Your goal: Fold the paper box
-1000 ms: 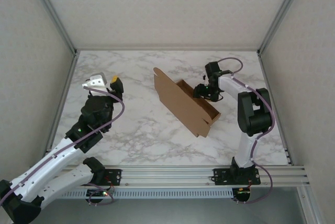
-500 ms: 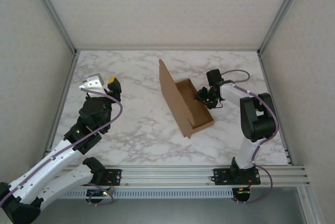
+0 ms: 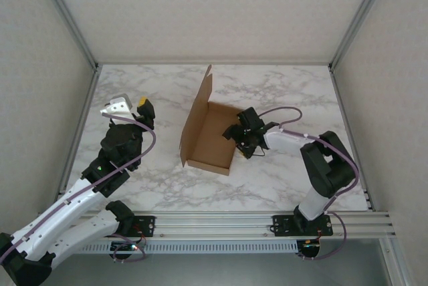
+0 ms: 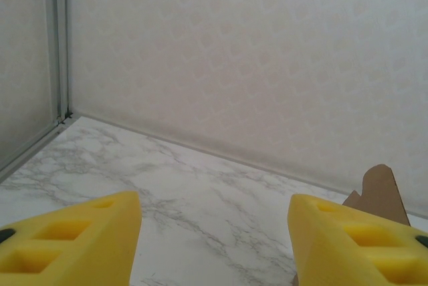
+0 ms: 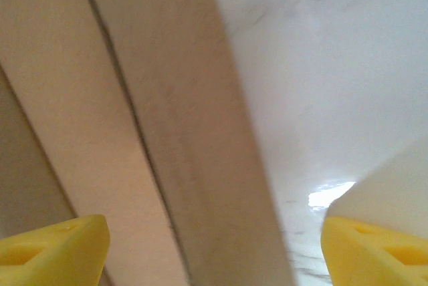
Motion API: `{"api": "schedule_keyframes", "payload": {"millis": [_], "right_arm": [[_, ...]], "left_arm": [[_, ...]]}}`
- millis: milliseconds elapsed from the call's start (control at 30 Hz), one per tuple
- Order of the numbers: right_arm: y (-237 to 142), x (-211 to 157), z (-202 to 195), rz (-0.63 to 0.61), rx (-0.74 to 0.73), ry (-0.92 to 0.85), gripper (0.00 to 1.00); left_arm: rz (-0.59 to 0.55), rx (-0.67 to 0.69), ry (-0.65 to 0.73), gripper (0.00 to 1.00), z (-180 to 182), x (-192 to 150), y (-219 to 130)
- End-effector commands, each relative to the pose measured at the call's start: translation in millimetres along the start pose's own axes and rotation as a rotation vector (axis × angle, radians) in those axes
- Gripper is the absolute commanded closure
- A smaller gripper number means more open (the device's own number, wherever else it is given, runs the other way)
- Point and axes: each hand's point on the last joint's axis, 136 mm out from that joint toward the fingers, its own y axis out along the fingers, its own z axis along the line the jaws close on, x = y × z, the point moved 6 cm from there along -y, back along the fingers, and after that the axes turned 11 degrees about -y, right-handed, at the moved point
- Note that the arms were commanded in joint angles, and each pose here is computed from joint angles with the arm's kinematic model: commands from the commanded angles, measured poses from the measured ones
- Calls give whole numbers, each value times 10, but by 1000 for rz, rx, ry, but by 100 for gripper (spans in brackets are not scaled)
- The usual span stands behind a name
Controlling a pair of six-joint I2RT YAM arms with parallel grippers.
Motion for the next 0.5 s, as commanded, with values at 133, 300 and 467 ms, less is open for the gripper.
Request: {"api": "schedule_keyframes", "payload": {"millis": [133, 300, 467], "right_arm": [[-563, 599, 378, -255, -187, -684, 19], [-365, 880, 644, -279, -260, -1071, 19], [-134, 1257, 728, -166, -260, -1112, 14]], "left_arm": [[-31, -5, -31, 39, 36, 41, -48], [-51, -30, -35, 38, 53, 72, -94], [-57, -34, -34, 37, 68, 74, -112]]}}
